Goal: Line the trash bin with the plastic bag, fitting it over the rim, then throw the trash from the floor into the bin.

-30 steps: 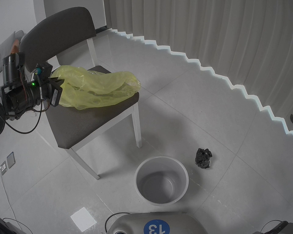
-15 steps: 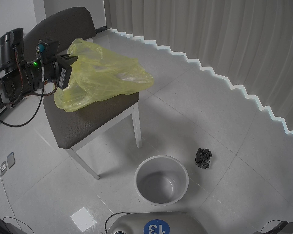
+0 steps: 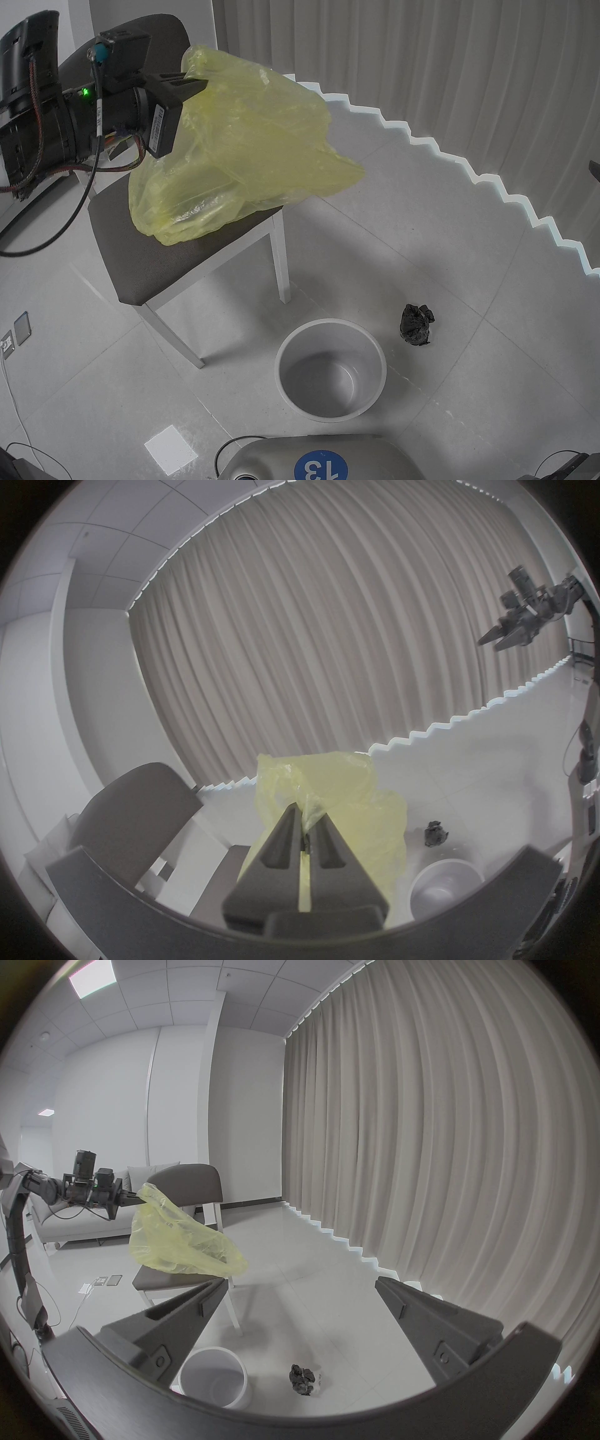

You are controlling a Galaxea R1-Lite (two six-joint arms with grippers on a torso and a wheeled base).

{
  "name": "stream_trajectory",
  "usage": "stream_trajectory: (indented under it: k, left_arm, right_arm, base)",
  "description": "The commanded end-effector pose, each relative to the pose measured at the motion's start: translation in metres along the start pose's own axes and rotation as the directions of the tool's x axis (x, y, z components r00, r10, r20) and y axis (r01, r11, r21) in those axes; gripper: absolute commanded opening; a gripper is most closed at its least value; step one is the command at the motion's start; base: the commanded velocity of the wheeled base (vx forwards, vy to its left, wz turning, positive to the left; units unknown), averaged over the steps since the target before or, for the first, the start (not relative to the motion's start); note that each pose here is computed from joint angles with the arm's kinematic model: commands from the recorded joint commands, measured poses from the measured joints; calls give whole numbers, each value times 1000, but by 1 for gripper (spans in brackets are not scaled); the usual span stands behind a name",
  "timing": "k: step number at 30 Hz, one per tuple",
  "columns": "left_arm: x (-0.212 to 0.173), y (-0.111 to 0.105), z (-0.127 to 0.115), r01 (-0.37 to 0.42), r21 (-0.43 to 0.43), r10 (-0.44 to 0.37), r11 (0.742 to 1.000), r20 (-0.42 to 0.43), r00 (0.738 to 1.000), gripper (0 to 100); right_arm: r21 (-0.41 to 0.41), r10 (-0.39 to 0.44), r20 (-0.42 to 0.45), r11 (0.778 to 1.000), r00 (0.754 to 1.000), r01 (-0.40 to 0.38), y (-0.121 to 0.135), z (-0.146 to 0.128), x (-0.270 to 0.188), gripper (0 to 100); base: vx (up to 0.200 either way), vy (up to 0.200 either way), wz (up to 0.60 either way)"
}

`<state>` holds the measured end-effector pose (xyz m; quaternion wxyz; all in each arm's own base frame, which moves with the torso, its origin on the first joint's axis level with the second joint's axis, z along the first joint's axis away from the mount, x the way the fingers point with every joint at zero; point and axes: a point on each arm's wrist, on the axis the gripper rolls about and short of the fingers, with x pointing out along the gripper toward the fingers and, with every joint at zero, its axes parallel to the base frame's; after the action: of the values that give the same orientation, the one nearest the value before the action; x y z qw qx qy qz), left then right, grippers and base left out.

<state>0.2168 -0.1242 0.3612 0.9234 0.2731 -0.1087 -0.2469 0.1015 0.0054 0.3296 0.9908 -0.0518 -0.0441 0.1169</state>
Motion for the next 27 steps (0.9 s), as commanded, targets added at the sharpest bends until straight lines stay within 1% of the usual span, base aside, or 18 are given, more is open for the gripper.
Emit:
stream_trajectory:
  k: [1, 4, 7, 10, 13, 18, 20, 27]
  left_arm:
    - [5, -3, 5, 47, -1, -47, 999, 24, 999, 0]
    - [5, -4, 8, 63, -1, -63, 998, 30, 998, 0]
    - [2, -12, 13, 110, -2, -110, 994, 48, 993, 0]
    - [0, -19, 18, 146, -2, -145, 989, 58, 988, 0]
    - [2, -19, 22, 178, -2, -178, 984, 58, 982, 0]
    - [1, -23, 28, 259, 2, -258, 966, 92, 962, 0]
    - [0, -26, 31, 277, 3, -275, 961, 101, 956, 0]
    - [-2, -33, 40, 307, 9, -305, 952, 135, 943, 0]
  right_arm:
    - [7, 1, -37, 1000, 999, -1, -5, -1, 21, 100]
    - [11, 6, -50, 1000, 999, -5, -6, -3, 25, 100]
    - [15, 13, -70, 1000, 997, -12, -7, -6, 32, 100]
    - [21, 38, -85, 999, 996, -36, -6, -7, 43, 100]
    - [25, 43, -105, 999, 994, -41, -7, -9, 55, 100]
    - [31, 45, -130, 999, 990, -41, -12, -10, 75, 100]
    - [35, 43, -144, 999, 989, -39, -14, -12, 81, 100]
    - [66, 56, -251, 997, 966, -40, -17, -26, 101, 100]
  base:
    - [0, 0, 0]
    - [0, 0, 0]
    - [0, 0, 0]
    - [0, 0, 0]
    - [0, 0, 0]
    - [0, 0, 0]
    - [0, 0, 0]
    - [0, 0, 0]
